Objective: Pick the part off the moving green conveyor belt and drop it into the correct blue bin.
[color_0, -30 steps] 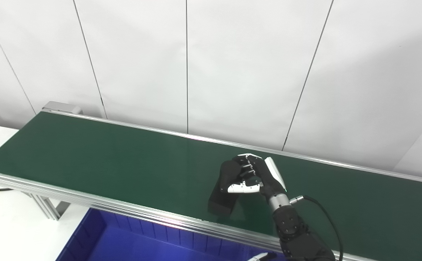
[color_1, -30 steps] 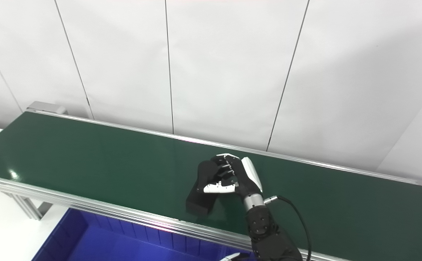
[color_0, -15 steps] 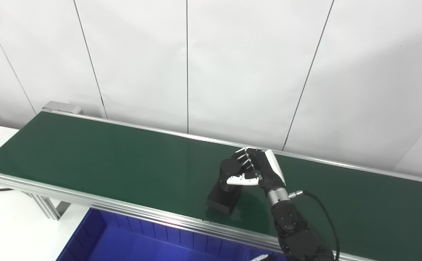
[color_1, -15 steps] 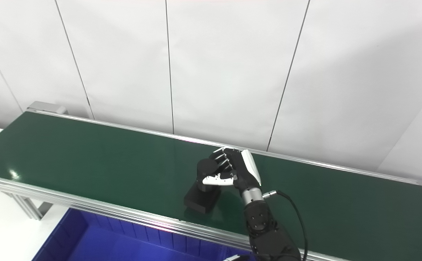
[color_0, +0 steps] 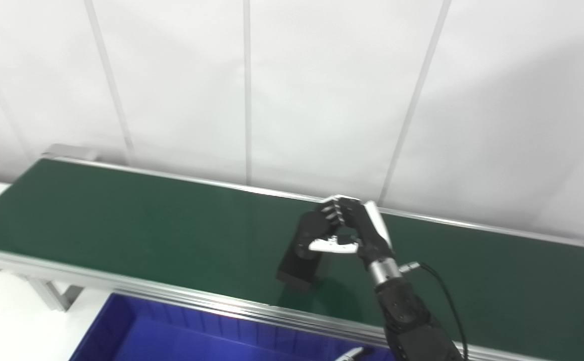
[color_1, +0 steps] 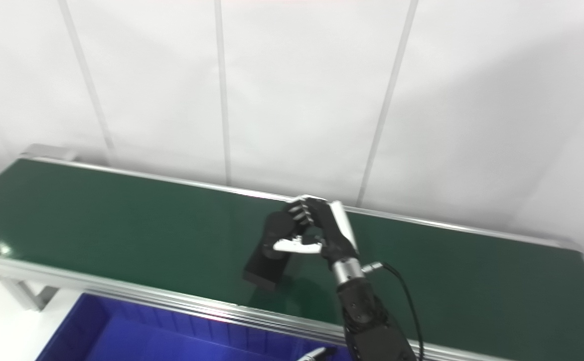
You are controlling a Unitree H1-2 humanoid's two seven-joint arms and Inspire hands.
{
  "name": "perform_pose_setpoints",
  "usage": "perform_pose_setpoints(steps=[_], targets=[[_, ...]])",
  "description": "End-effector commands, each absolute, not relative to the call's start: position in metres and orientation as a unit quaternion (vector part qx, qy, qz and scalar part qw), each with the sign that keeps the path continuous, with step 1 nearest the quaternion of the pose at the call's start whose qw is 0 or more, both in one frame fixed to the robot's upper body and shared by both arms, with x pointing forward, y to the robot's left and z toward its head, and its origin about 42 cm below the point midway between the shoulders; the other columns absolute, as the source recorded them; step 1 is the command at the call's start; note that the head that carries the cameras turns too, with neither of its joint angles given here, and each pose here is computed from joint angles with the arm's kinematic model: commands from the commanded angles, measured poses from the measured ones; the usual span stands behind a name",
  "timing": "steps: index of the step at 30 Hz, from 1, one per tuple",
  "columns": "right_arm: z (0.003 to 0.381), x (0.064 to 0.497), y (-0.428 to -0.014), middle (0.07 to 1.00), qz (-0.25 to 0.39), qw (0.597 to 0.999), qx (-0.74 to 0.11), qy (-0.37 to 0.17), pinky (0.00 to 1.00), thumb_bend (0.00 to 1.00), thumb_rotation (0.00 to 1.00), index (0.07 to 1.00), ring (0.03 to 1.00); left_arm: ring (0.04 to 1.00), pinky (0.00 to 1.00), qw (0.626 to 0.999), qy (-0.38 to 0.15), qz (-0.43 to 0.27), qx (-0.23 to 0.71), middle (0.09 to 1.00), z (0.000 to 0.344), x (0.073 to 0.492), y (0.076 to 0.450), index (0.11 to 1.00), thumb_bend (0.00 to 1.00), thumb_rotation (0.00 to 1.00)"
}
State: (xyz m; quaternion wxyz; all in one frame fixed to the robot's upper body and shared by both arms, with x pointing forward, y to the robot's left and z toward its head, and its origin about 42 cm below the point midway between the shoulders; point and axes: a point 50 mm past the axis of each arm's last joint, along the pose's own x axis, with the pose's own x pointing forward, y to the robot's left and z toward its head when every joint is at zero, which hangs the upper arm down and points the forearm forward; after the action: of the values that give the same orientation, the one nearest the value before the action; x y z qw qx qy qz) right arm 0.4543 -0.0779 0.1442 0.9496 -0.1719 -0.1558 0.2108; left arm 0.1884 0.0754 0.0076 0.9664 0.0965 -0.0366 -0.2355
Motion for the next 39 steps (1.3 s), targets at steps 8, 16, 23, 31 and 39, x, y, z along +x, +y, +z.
perform_pose_setpoints(steps=[8,16,23,31,39], targets=[[0.178,0.449,-0.101,0.44,0.181,0.943,-0.161,-0.228,0.34,0.53,0.0,0.502,0.399,0.993,0.96,0.97,-0.078,-0.22,0.059,1.0,0.031,0.196,0.098,0.982,1.0,1.0],[0.172,0.435,-0.134,0.447,0.136,0.95,-0.172,-0.221,0.34,0.53,0.0,0.499,0.404,0.974,0.94,0.975,-0.076,-0.21,0.023,0.985,0.041,0.199,0.132,0.962,1.0,1.0],[0.171,0.409,-0.183,0.449,0.08,0.958,-0.188,-0.203,0.32,0.53,0.0,0.498,0.39,0.935,0.91,0.977,-0.089,-0.192,-0.003,0.95,0.053,0.209,0.155,0.951,1.0,1.0],[0.161,0.362,-0.247,0.451,0.019,0.966,-0.208,-0.153,0.33,0.53,0.0,0.498,0.388,0.907,0.87,0.977,-0.106,-0.182,-0.014,0.922,0.072,0.225,0.161,0.92,1.0,0.98],[0.146,0.321,-0.281,0.45,-0.026,0.966,-0.236,-0.105,0.33,0.53,0.0,0.498,0.393,0.913,0.87,0.976,-0.112,-0.185,-0.02,0.933,0.08,0.236,0.175,0.927,1.0,0.98]])
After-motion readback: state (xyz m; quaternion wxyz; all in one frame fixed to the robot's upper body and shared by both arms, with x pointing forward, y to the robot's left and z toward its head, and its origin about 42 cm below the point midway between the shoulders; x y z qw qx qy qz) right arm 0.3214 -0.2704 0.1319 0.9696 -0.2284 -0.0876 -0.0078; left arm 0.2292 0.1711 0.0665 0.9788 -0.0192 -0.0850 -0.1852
